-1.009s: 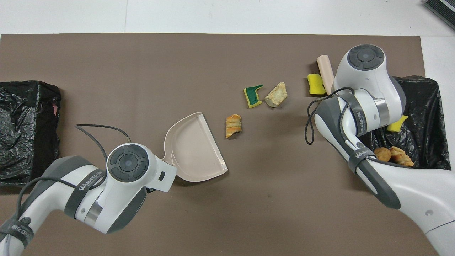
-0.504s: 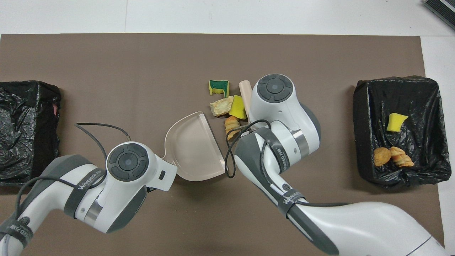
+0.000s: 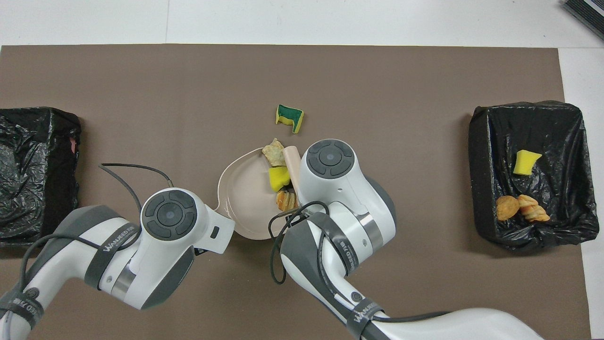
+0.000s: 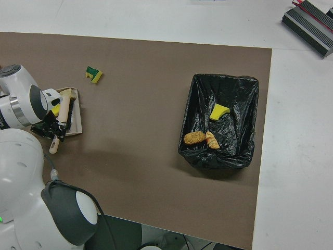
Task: Sweep and dump trash in bin
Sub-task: 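Sweep the yellow sponge and bread into the dustpan with the brush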
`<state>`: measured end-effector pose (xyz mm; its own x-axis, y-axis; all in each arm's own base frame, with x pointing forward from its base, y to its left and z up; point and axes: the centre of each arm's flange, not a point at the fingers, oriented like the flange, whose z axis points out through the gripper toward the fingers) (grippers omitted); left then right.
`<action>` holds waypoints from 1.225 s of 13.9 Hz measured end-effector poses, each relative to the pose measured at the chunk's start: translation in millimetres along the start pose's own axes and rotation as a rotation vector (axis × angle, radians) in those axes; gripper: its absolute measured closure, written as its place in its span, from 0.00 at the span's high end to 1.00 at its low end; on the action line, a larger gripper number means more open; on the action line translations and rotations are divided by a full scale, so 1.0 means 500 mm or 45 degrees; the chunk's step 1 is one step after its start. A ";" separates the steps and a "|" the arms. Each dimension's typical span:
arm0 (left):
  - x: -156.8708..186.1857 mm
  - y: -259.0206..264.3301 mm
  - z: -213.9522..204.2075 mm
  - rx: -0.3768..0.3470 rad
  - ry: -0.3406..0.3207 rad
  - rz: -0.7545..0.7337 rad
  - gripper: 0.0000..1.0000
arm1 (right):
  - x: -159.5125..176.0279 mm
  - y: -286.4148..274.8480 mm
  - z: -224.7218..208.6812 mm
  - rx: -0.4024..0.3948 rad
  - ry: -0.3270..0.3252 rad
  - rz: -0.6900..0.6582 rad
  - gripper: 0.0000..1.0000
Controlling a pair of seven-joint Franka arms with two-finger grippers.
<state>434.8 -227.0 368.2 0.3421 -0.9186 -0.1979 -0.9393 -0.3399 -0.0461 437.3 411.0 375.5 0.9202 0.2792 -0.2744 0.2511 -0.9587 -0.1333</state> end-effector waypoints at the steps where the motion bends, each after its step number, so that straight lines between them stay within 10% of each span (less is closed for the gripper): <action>1: 0.000 0.000 0.000 0.000 0.000 0.000 0.32 | -0.002 -0.004 -0.007 0.002 0.009 0.004 0.27; 10: 0.001 0.002 0.000 -0.016 0.009 -0.107 0.32 | 0.112 0.198 -0.139 -0.105 0.203 -0.047 0.27; 17: 0.004 0.008 0.005 -0.077 0.024 -0.304 0.32 | 0.347 0.322 -0.156 -0.313 0.339 -0.222 0.27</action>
<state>431.8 -229.5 365.4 0.5553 -0.8140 -0.1704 -0.8287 -0.5589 -0.0304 660.7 300.8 380.9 0.8948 0.4463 -0.0073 0.4453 -0.8913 0.0849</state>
